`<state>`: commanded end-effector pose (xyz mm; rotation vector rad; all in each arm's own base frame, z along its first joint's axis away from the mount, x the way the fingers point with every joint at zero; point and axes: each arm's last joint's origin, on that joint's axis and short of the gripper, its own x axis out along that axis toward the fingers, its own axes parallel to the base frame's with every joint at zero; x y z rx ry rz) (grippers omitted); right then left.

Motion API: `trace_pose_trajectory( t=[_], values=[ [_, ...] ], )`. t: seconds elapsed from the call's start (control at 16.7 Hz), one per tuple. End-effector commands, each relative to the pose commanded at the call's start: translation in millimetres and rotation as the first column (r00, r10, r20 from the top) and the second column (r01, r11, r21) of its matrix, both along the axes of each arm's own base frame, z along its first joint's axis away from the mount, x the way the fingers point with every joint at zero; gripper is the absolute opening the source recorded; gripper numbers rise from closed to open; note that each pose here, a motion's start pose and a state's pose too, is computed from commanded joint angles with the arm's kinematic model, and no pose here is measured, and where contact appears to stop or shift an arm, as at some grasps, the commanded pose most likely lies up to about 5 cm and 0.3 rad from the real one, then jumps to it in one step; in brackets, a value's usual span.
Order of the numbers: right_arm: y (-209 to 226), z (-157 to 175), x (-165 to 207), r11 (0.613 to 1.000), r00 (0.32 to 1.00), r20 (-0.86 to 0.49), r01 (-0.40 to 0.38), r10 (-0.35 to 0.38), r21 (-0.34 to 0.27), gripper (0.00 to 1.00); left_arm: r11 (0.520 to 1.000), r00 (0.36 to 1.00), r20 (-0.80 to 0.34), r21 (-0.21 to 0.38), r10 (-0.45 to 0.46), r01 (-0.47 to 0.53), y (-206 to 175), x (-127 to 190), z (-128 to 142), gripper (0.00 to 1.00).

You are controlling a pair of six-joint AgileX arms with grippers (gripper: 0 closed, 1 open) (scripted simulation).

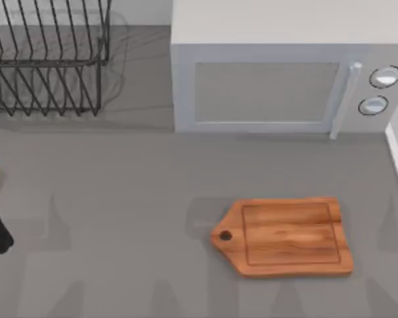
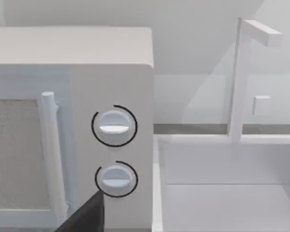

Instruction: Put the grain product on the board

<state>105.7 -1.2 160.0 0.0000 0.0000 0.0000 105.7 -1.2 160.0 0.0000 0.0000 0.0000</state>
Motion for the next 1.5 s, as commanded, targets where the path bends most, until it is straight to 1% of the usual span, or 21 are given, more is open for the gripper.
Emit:
trace_pose_trajectory(
  t=[0.18,0.36,0.54,0.66,0.72,0.78,0.9,1.08,1.26,1.38,1.5],
  values=[
    [0.0,0.0,0.0,1.000,1.000,0.000,0.000,0.000,0.000,1.00,1.000,1.000,-0.007,0.002,0.003,-0.003,0.2,0.0,1.9,1.00],
    [0.0,0.0,0.0,1.000,1.000,0.000,0.000,0.000,0.000,1.00,1.000,0.998,-0.067,0.022,0.020,-0.019,1.9,1.2,20.3,1.00],
    [0.0,0.0,0.0,1.000,1.000,0.000,0.000,0.000,0.000,1.00,0.998,0.980,-0.194,0.055,0.042,-0.032,4.8,10.4,52.2,1.00],
    [0.0,0.0,0.0,1.000,1.000,0.000,0.000,0.000,0.000,1.00,0.996,0.945,-0.323,0.081,0.056,-0.032,7.8,26.4,73.3,1.00],
    [0.0,0.0,0.0,1.000,1.000,0.000,0.000,0.000,0.000,1.00,0.995,0.915,-0.399,0.092,0.062,-0.027,9.8,38.3,82.0,1.00],
    [0.0,0.0,0.0,1.000,1.000,0.000,0.000,0.000,0.000,1.00,0.995,0.875,-0.479,0.102,0.067,-0.020,12.3,52.7,88.7,1.00],
    [0.0,0.0,0.0,1.000,1.000,0.000,0.000,0.000,0.000,1.00,0.993,0.765,-0.639,0.114,0.071,0.003,18.4,87.1,95.0,1.00],
    [0.0,0.0,0.0,1.000,1.000,0.000,0.000,0.000,0.000,1.00,0.993,0.551,-0.832,0.109,0.065,0.047,30.4,143.2,87.7,1.00],
    [0.0,0.0,0.0,1.000,1.000,0.000,0.000,0.000,0.000,1.00,0.993,0.342,-0.939,0.083,0.048,0.088,43.6,192.6,69.6,1.00],
    [0.0,0.0,0.0,1.000,1.000,0.000,0.000,0.000,0.000,1.00,0.992,0.225,-0.974,0.060,0.035,0.109,52.2,220.4,54.8,1.00],
    [0.0,0.0,0.0,1.000,1.000,0.000,0.000,0.000,0.000,1.00,0.992,0.127,-0.992,0.037,0.021,0.125,60.1,243.6,38.3,1.00]
  ],
)
